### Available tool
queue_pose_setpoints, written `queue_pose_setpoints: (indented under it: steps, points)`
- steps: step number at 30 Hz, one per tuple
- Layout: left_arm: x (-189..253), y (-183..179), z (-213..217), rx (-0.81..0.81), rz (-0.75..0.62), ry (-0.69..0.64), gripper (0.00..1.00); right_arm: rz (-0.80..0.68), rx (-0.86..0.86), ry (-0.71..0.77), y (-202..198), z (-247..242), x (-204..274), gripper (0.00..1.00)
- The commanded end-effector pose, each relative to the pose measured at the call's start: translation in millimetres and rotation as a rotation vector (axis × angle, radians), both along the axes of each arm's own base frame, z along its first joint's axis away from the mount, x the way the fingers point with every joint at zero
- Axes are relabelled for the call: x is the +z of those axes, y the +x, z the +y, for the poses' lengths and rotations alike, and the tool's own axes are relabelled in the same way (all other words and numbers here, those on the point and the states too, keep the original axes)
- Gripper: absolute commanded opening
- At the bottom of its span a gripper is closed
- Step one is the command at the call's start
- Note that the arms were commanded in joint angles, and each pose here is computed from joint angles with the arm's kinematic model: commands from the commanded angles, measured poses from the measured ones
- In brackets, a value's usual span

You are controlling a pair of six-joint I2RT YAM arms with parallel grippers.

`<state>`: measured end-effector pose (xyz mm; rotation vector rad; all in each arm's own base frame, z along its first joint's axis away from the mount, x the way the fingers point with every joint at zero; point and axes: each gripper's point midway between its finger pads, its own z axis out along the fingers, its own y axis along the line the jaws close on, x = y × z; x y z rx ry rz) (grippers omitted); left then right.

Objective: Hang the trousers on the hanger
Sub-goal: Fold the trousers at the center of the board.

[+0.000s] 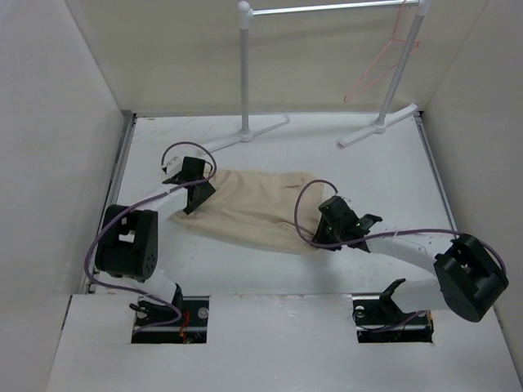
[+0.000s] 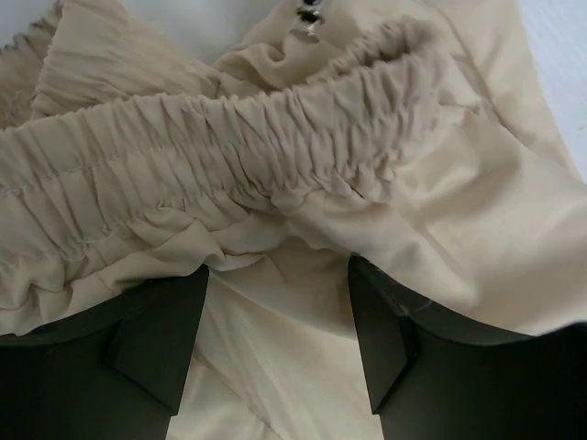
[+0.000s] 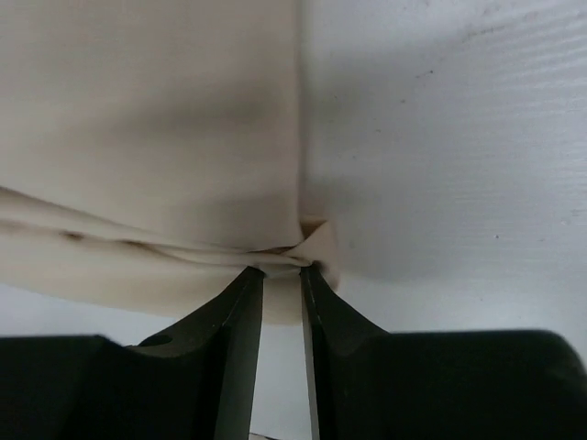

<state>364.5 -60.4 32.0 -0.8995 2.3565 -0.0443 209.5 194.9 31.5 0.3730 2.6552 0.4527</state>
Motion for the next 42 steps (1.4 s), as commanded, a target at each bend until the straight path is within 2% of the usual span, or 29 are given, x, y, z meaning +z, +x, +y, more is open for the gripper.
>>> queue_pose_setpoints:
  steps: [1, 4, 8, 11, 14, 16, 18, 20, 23, 31, 35, 39, 42]
  points:
    - [0.3, -42.2, 33.0, 0.073, 0.035, 0.072, 0.61, -0.010, -0.037, 0.059, 3.9, 9.0, -7.9, 0.27]
    - [20.7, -57.7, 38.0, 0.099, -0.013, 0.058, 0.61, -0.005, -0.030, 0.047, 0.9, 5.9, -9.8, 0.31]
    - [81.0, -50.4, 23.4, 0.050, -0.142, 0.025, 0.62, -0.066, 0.000, 0.072, 1.2, 7.4, 26.2, 0.54]
    - [131.5, -32.1, -15.0, -0.070, -0.237, 0.017, 0.61, -0.110, -0.010, 0.110, -2.6, 3.4, 50.8, 0.54]
    - [157.0, -15.6, -79.0, -0.244, -0.268, 0.012, 0.60, -0.157, -0.034, 0.157, -0.6, -2.3, 64.7, 0.41]
    - [162.9, -9.2, -123.2, -0.349, -0.270, 0.004, 0.60, -0.176, -0.049, 0.182, 9.1, -3.9, 70.7, 0.25]
    - [162.6, -6.0, -163.3, -0.439, -0.263, -0.010, 0.60, -0.193, -0.018, 0.203, 19.0, 4.4, 82.0, 0.23]
    - [156.1, -4.8, -194.6, -0.508, -0.239, -0.027, 0.60, -0.213, 0.009, 0.194, 30.1, 11.6, 88.9, 0.30]
    - [148.6, -4.5, -233.4, -0.587, -0.211, -0.072, 0.57, -0.231, 0.048, 0.186, 40.9, 26.1, 94.4, 0.48]
    - [126.0, -0.6, -304.6, -0.709, -0.144, -0.170, 0.50, -0.189, 0.051, 0.031, 61.8, 22.6, 53.1, 0.49]
    - [119.2, 0.3, -324.1, -0.723, -0.141, -0.188, 0.50, -0.155, 0.055, -0.027, 53.8, 16.5, 40.3, 0.48]
    - [102.2, -3.4, -338.9, -0.743, -0.103, -0.207, 0.50, -0.145, 0.052, -0.031, 52.4, 16.6, 33.1, 0.23]
    - [82.6, -5.2, -342.2, -0.742, -0.065, -0.204, 0.50, -0.148, 0.049, -0.026, 52.3, 16.7, 35.5, 0.14]
